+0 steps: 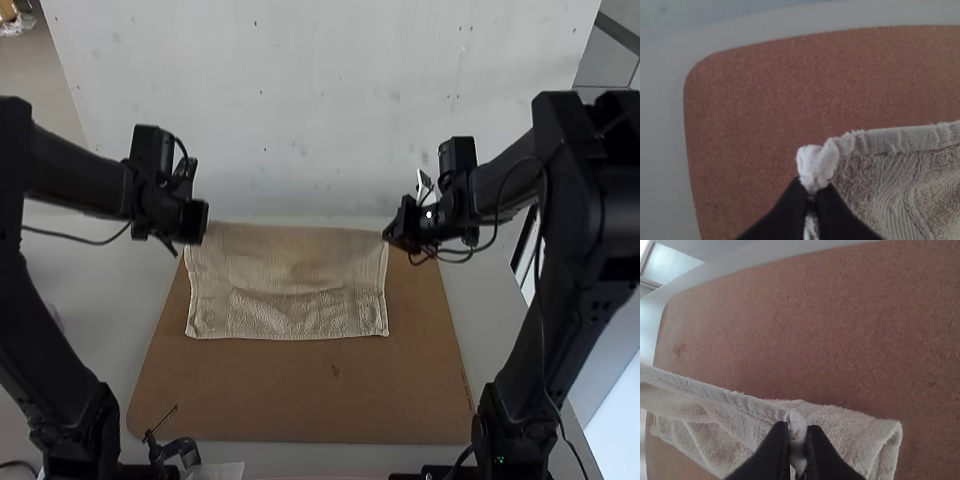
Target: Fold the towel.
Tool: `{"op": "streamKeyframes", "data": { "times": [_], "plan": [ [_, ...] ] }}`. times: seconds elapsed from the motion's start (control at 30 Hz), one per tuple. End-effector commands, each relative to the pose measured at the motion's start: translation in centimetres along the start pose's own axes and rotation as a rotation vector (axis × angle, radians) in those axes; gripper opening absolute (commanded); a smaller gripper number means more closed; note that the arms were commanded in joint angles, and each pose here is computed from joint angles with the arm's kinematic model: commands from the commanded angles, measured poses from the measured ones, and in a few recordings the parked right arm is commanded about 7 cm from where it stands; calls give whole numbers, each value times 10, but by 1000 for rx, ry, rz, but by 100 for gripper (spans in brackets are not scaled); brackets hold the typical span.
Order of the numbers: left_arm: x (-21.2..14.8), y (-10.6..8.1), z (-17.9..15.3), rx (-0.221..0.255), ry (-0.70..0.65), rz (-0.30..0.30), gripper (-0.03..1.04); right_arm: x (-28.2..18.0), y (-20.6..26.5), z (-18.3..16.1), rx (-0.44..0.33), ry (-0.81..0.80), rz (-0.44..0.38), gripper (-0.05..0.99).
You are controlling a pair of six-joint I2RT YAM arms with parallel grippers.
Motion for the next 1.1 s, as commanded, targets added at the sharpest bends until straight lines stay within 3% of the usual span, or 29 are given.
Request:
{"op": "streamKeyframes", "data": {
  "times": [0.0, 0.33, 0.7, 1.07],
  "plan": [
    [-13, -1, -10, 18, -12, -3, 2, -18, 9, -1, -17, -31, 16, 2],
    [-34, 1, -37, 13, -3, 2, 2, -32, 3, -24, -2, -2, -11, 2],
    [17, 4, -75, -63, 120, -19, 2, 4, -24, -24, 40, 62, -47, 2],
    [41, 10, -79, -69, 123, -14, 2, 30, -46, -27, 62, 93, -78, 2]
  ]
}}
Point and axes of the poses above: each hand's point on the last joint's axis, 136 mm out from that joint toward the fingers, its own x axis out along the fingers, its own y axis along the line the jaws close on, z = x × y, the point moved 8 cm from there along -x, back along the fingers, and after that the axes turned 9 degrees about x, right-handed, at the moved point
